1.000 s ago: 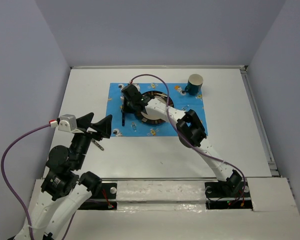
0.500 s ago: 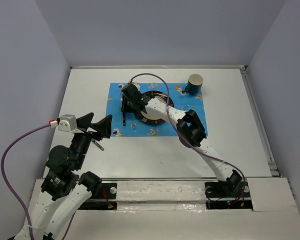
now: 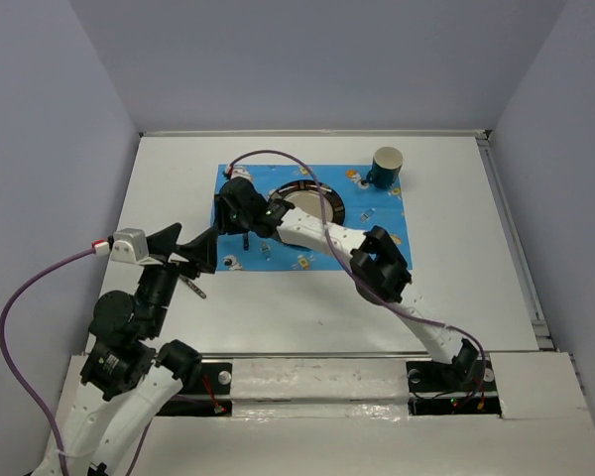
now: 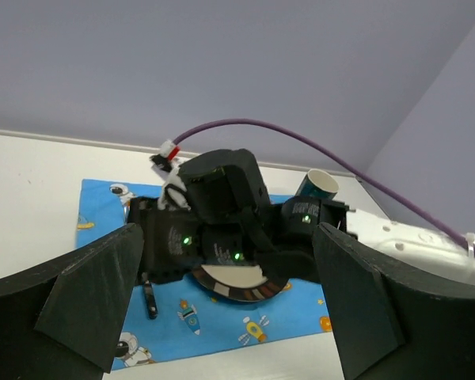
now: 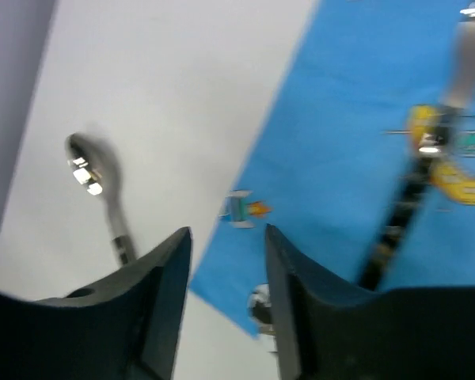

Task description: Set the dinner table for one person

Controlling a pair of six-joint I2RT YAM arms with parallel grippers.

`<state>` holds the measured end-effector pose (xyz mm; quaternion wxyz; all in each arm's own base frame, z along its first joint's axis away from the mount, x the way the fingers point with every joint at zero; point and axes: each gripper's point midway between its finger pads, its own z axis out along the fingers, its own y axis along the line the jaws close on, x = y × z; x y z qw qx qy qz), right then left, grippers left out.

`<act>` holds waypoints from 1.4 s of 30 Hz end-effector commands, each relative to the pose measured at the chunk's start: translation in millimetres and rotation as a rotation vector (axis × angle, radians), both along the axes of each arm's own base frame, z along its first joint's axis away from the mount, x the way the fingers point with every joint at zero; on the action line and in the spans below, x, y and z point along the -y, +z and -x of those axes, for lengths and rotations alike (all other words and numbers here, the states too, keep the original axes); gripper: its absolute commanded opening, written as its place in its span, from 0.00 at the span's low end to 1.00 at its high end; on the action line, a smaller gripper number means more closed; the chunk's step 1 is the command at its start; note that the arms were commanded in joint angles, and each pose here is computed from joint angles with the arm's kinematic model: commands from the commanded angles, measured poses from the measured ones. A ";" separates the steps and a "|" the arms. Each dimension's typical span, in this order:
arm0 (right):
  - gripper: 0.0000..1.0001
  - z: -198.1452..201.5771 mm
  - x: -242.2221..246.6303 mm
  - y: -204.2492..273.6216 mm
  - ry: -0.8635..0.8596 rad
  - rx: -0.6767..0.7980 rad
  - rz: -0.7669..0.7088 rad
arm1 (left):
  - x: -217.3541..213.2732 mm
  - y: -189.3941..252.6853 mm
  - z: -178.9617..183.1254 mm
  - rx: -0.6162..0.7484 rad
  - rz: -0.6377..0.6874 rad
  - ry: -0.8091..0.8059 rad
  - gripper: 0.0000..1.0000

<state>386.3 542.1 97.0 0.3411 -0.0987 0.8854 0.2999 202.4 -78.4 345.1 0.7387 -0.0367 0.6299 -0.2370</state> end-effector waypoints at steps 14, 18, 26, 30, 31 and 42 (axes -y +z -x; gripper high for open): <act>0.84 107.1 -103.3 -2.3 0.429 0.331 0.075 | -52.5 89.0 32.0 0.174 0.036 0.172 0.99; 0.84 119.6 -105.0 -23.0 0.448 0.363 0.155 | -51.0 89.5 30.2 0.169 0.036 0.170 0.99; 0.81 137.9 -103.3 -63.0 0.499 0.357 0.240 | -44.2 83.1 25.0 0.146 0.049 0.148 0.99; 0.73 140.4 -100.4 -73.4 0.508 0.377 0.283 | -42.2 78.8 22.3 0.135 0.052 0.146 0.99; 0.68 140.4 -99.5 -73.6 0.508 0.377 0.286 | -41.2 78.0 21.8 0.134 0.053 0.142 0.99; 0.00 150.1 -109.6 -62.1 0.489 0.349 0.211 | -38.2 70.3 11.2 0.123 0.045 0.158 0.99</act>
